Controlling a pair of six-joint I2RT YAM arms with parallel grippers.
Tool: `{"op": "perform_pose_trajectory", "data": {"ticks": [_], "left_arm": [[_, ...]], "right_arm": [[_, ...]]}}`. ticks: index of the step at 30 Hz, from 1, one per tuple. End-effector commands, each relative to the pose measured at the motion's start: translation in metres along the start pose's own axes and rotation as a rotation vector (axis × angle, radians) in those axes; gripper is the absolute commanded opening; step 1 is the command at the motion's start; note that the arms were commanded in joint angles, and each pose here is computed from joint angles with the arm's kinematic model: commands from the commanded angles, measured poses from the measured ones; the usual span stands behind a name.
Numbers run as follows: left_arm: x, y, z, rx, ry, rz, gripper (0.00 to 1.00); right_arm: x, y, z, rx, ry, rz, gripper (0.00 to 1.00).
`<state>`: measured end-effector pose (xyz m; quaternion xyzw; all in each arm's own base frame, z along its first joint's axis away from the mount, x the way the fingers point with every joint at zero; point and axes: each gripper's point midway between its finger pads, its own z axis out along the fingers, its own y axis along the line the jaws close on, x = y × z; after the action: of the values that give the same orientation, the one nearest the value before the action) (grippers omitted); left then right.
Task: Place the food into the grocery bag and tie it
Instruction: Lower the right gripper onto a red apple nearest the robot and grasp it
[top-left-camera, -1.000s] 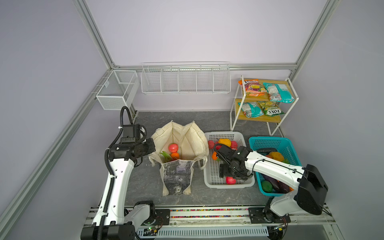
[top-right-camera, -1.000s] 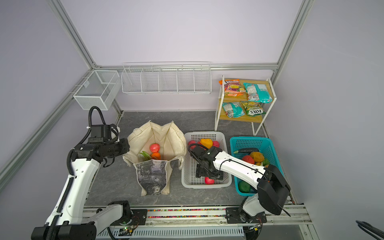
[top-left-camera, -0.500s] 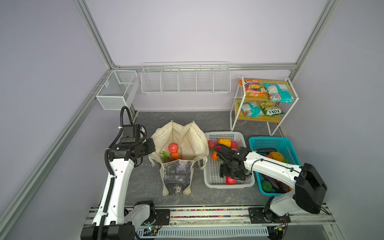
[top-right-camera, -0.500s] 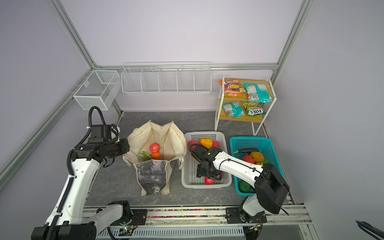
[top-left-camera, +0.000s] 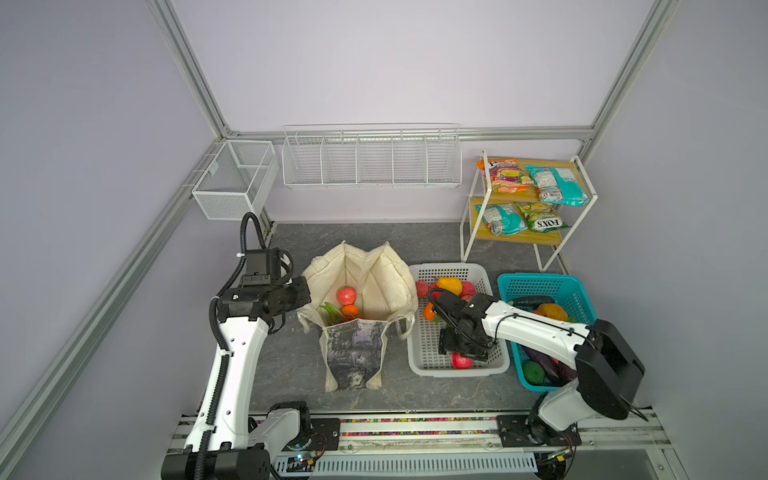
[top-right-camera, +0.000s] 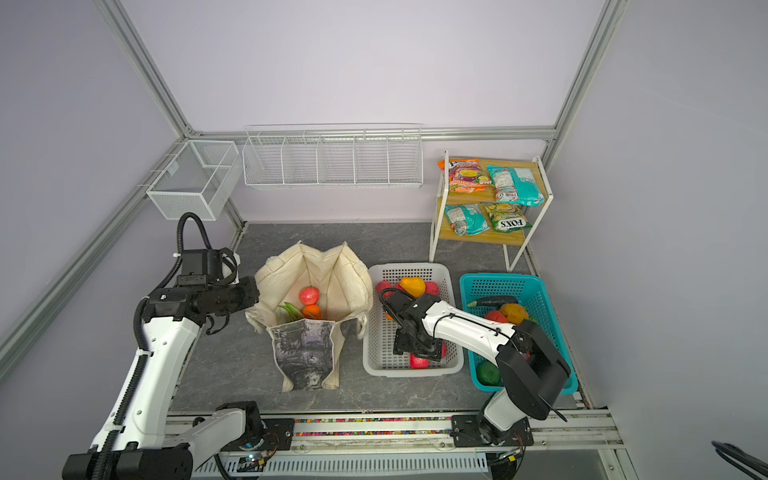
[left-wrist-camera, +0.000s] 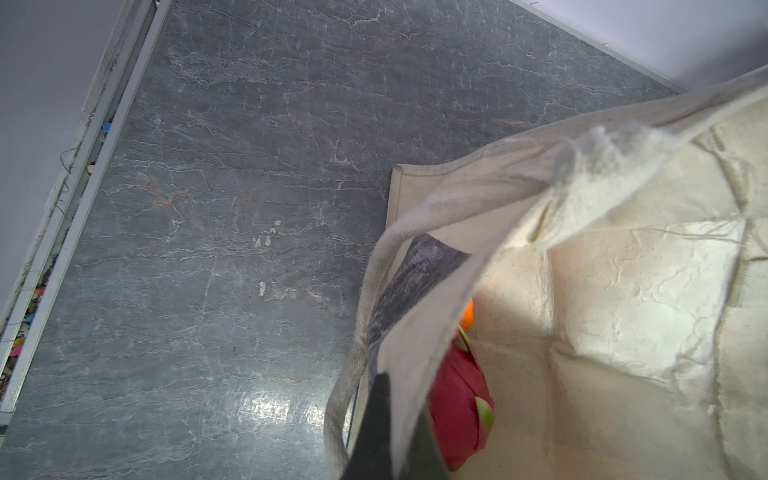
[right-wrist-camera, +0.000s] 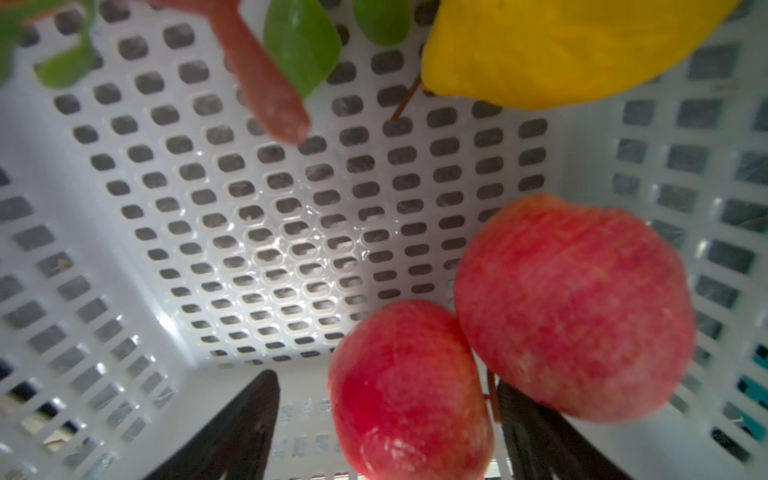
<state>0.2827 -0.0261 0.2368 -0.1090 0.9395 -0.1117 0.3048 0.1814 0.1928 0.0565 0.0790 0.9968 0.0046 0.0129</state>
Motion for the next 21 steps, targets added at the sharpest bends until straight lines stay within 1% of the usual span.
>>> {"op": "perform_pose_trajectory", "data": {"ticks": [1, 5, 6, 9, 11, 12, 14, 21], "left_arm": [[-0.001, -0.0008, -0.0024, 0.007, -0.002, 0.007, 0.0], [-0.0004, -0.0006, -0.0018, 0.006, 0.0, 0.008, 0.0], [-0.0006, -0.0002, -0.0017, 0.004, -0.001, 0.008, 0.0], [-0.0006, 0.0, -0.0015, 0.003, 0.0, 0.008, 0.0], [-0.0008, 0.0002, -0.0014, 0.002, -0.001, 0.01, 0.0], [-0.0008, 0.0004, -0.0012, 0.001, -0.001, 0.009, 0.0], [-0.0012, 0.0003, -0.0012, 0.001, -0.001, 0.009, 0.0], [-0.0011, 0.0005, -0.0013, -0.001, -0.001, 0.009, 0.0]], "right_arm": [[-0.0005, 0.0064, 0.0042, -0.018, 0.018, 0.003, 0.78], [-0.0023, 0.0137, 0.0051, -0.034, 0.025, -0.005, 0.68], [-0.0029, 0.0148, 0.0056, -0.034, 0.026, -0.007, 0.67], [-0.0047, 0.0156, 0.006, -0.027, 0.024, -0.011, 0.67], [-0.0053, 0.0144, 0.007, -0.014, 0.024, -0.009, 0.74], [-0.0052, 0.0139, 0.0074, -0.009, 0.025, -0.01, 0.76], [-0.0053, 0.0132, 0.009, -0.001, 0.028, -0.011, 0.76], [-0.0034, 0.0121, 0.0117, 0.001, 0.035, -0.017, 0.66]]}}
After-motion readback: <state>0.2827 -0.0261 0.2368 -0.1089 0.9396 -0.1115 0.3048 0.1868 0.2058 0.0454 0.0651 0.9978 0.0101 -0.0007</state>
